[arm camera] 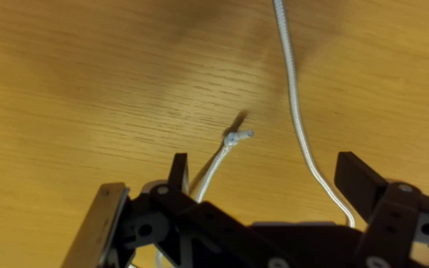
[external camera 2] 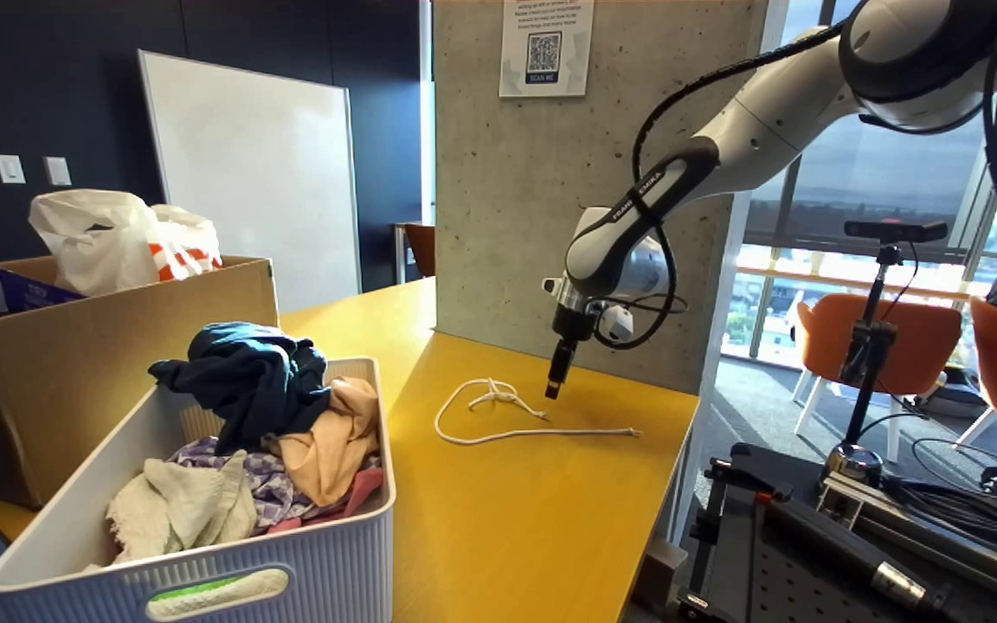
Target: Remove the white rope from the white basket and put it on the table
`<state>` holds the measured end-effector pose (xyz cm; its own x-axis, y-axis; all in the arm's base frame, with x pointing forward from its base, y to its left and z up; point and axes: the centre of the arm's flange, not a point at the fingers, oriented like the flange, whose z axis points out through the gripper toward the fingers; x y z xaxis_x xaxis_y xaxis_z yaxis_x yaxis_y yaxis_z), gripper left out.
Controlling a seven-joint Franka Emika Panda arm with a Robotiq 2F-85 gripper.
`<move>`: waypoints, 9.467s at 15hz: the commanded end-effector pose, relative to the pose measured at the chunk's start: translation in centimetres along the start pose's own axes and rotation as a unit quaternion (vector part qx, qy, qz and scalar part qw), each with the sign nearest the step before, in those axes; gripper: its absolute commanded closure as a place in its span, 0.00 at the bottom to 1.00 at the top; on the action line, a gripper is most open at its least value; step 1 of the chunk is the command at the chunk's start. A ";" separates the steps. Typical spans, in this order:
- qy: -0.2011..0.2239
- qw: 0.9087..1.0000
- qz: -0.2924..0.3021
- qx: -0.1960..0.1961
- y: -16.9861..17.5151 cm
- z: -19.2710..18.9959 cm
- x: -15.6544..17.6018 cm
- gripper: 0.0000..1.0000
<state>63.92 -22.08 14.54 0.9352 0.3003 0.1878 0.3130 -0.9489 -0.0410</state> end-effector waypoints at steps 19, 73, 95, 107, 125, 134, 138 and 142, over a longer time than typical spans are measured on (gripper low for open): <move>-0.024 1.000 0.006 0.007 2.4 7.3 5.6 0.15; 0.180 0.887 0.005 -0.426 -1.8 -16.9 -6.7 0.99; 0.169 0.867 -0.395 -0.254 -11.1 -18.1 -11.3 0.99; 0.169 0.836 -0.514 -0.090 -14.0 -6.1 -4.5 0.99; 0.151 0.824 -0.541 -0.072 -11.6 1.3 2.7 0.64; 0.111 0.881 -0.447 -0.108 -17.8 -1.1 -0.8 0.01; 0.142 0.903 -0.389 -0.113 -21.0 -3.2 -3.2 0.00; 0.150 0.932 -0.313 -0.100 -23.0 -5.5 -3.5 0.00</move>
<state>55.67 -2.98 18.30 0.3774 0.8713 0.3137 0.7759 -0.4825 0.4065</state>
